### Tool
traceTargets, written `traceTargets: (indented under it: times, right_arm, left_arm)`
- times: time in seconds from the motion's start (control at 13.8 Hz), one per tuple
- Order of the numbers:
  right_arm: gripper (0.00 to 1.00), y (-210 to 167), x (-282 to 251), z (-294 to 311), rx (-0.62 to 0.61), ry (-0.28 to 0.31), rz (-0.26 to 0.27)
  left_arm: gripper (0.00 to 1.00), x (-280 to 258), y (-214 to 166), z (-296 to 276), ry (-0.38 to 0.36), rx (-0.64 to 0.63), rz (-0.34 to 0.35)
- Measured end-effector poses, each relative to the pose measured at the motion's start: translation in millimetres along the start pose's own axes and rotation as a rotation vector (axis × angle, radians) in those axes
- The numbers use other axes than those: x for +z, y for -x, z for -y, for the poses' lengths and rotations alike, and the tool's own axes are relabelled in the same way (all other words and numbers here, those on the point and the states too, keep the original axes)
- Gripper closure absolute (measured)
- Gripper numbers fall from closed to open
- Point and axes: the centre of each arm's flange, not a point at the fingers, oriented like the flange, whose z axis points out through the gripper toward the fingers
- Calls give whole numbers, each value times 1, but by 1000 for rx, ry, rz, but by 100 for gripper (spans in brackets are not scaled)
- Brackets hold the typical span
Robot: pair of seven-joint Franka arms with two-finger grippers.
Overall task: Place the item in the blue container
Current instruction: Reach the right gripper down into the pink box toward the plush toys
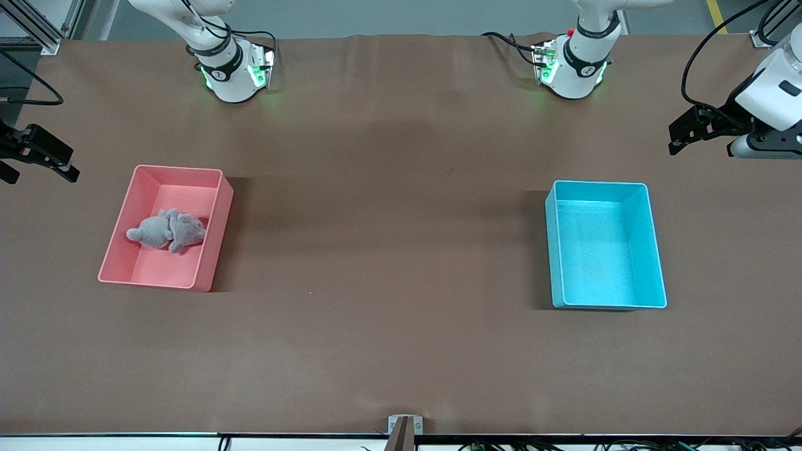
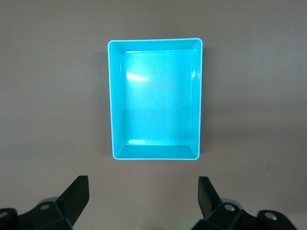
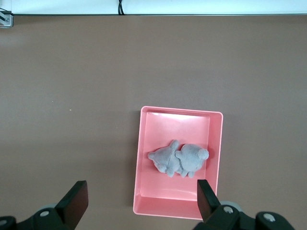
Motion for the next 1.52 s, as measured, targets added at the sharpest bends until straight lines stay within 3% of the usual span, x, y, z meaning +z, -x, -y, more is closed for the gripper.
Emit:
traceTargets:
  times: [0.51, 0.87, 1.09, 1.52]
  right_arm:
    - [0, -1, 2, 0, -1, 0, 3]
    - [0, -10, 25, 4, -8, -4, 40]
    - [0, -20, 55, 21, -41, -10, 93]
    - [0, -29, 143, 14, -32, -6, 255]
  left_arm:
    - [0, -9, 0, 19, 8, -40, -11]
    - [0, -7, 1, 13, 8, -33, 20]
    - [0, -8, 1, 8, -7, -33, 21]
    - [0, -15, 0, 4, -22, -24, 6]
